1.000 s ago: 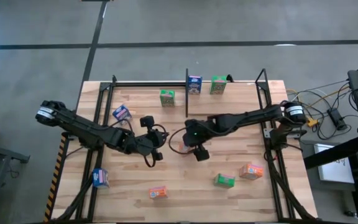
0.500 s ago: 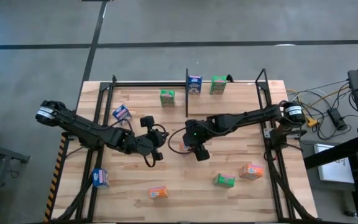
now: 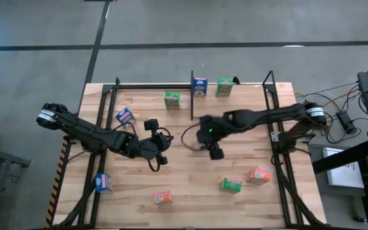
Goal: Stack cereal on shelf
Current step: Put the center orange cereal box on the shelf
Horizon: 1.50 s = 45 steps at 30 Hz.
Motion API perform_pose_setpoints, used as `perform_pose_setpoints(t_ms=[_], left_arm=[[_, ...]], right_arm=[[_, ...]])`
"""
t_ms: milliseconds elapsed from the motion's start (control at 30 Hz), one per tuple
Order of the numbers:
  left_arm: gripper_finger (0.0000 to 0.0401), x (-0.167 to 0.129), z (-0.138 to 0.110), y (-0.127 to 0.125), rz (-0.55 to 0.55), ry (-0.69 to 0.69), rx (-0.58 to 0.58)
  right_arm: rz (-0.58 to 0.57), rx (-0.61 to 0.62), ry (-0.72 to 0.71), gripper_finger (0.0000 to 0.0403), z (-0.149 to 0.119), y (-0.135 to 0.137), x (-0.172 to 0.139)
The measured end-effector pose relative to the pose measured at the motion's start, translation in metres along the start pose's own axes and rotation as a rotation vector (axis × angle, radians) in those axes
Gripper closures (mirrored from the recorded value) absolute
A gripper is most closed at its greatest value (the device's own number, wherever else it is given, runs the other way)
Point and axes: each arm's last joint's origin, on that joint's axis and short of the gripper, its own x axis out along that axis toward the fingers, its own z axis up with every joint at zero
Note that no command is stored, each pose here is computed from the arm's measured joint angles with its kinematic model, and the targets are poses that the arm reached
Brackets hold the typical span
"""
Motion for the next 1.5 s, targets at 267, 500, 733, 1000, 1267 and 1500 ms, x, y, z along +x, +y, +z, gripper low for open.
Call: perform_pose_setpoints(t_ms=[267,500,733,1000,1267,1500], left_arm=[[0.0401,0.0,0.0,0.0,0.0,0.0,0.0],[0.0401,0.0,0.0,0.0,0.0,0.0,0.0],[0.0401,0.0,0.0,0.0,0.0,0.0,0.0],[0.0401,0.0,0.0,0.0,0.0,0.0,0.0],[0.0401,0.0,0.0,0.0,-0.001,0.0,0.0],[0.0401,0.0,0.0,0.0,-0.001,0.0,0.001]], right_arm=[[-0.383,0.085,0.13,0.0249,-0.039,-0.031,-0.085],[-0.519,0.195,0.154,0.025,-0.082,-0.07,-0.135],[-0.528,0.26,0.195,0.025,-0.118,-0.096,-0.16],[-0.544,0.398,0.292,0.025,-0.151,-0.127,-0.153],[-0.528,0.384,0.26,0.025,-0.17,-0.146,-0.137],[-0.545,0.372,0.244,0.025,-0.177,-0.148,-0.128]])
